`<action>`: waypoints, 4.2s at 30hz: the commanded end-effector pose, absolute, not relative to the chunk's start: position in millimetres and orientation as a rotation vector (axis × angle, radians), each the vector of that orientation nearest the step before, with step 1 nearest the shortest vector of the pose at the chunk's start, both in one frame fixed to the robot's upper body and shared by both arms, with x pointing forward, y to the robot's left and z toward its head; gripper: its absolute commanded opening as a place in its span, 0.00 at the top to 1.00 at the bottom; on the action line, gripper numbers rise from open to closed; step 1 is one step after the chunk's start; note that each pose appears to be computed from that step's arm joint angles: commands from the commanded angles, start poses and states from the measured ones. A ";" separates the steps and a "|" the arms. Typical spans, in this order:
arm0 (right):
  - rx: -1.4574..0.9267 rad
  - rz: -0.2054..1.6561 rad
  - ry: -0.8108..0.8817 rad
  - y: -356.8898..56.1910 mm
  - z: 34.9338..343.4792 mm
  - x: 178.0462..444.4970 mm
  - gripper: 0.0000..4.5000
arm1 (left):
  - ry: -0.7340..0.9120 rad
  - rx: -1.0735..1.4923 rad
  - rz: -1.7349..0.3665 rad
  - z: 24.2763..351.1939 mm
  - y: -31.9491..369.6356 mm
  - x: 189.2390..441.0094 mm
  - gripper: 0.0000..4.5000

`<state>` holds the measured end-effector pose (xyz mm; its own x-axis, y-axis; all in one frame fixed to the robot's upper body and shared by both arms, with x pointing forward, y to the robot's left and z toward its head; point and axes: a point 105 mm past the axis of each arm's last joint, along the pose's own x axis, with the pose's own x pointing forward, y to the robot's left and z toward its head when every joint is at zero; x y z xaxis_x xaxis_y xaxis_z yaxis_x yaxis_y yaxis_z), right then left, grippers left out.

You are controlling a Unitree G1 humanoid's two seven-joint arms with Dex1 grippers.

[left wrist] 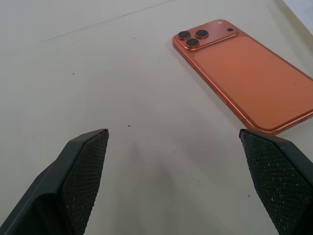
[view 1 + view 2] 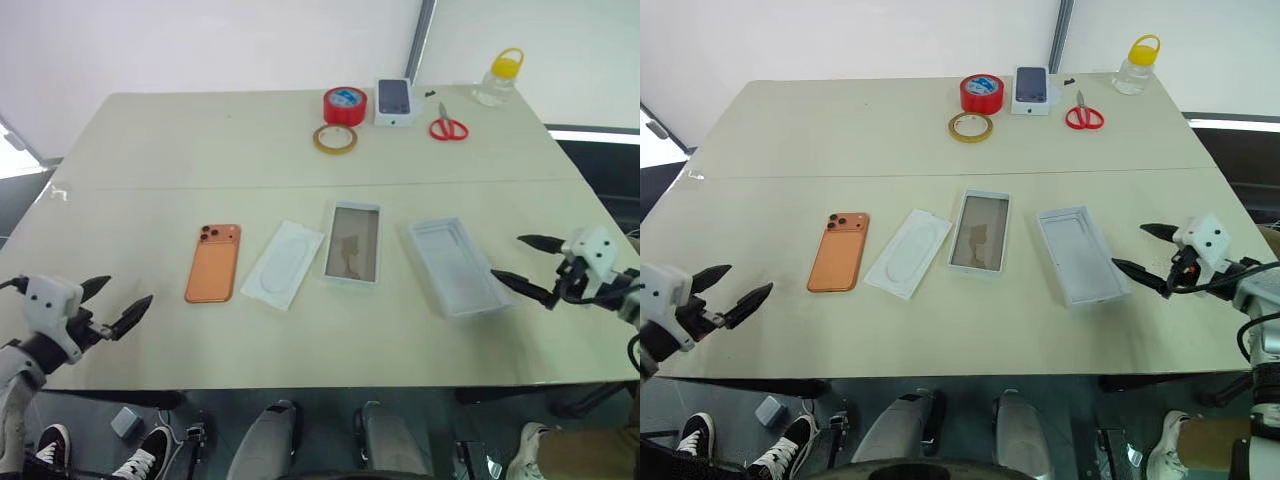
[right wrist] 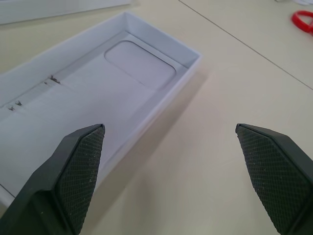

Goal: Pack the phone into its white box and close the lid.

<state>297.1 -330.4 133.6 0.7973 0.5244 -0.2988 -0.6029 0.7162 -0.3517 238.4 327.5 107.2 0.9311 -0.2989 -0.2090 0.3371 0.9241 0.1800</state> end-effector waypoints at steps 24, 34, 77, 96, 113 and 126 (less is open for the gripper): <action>-0.482 0.639 0.102 -312.9 159.5 304.0 0.01 | 0.063 0.249 -0.358 136.7 322.4 249.9 0.00; -0.506 0.897 -0.005 -225.7 177.7 315.9 0.01 | 0.153 0.075 -0.574 137.0 246.4 287.7 0.00; -0.537 1.095 -0.122 -146.2 180.9 308.4 0.00 | 0.653 -0.527 -0.757 75.1 127.4 331.3 0.53; -0.580 1.174 0.069 -96.5 126.7 312.6 0.00 | 0.509 -0.673 -0.582 98.5 152.8 345.5 0.99; -0.592 1.271 0.242 -88.4 106.6 312.6 1.00 | 0.362 -0.797 -0.494 132.2 155.9 354.2 1.00; -0.650 1.419 0.111 -43.7 104.1 293.2 1.00 | 0.305 -0.848 -0.503 167.5 142.7 356.8 1.00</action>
<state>293.7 -49.9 91.6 0.1881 0.8646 -0.4659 -0.9507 0.0413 -0.3074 360.0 144.7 154.7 0.8428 -0.5299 -0.0946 0.2568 0.5503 -0.7945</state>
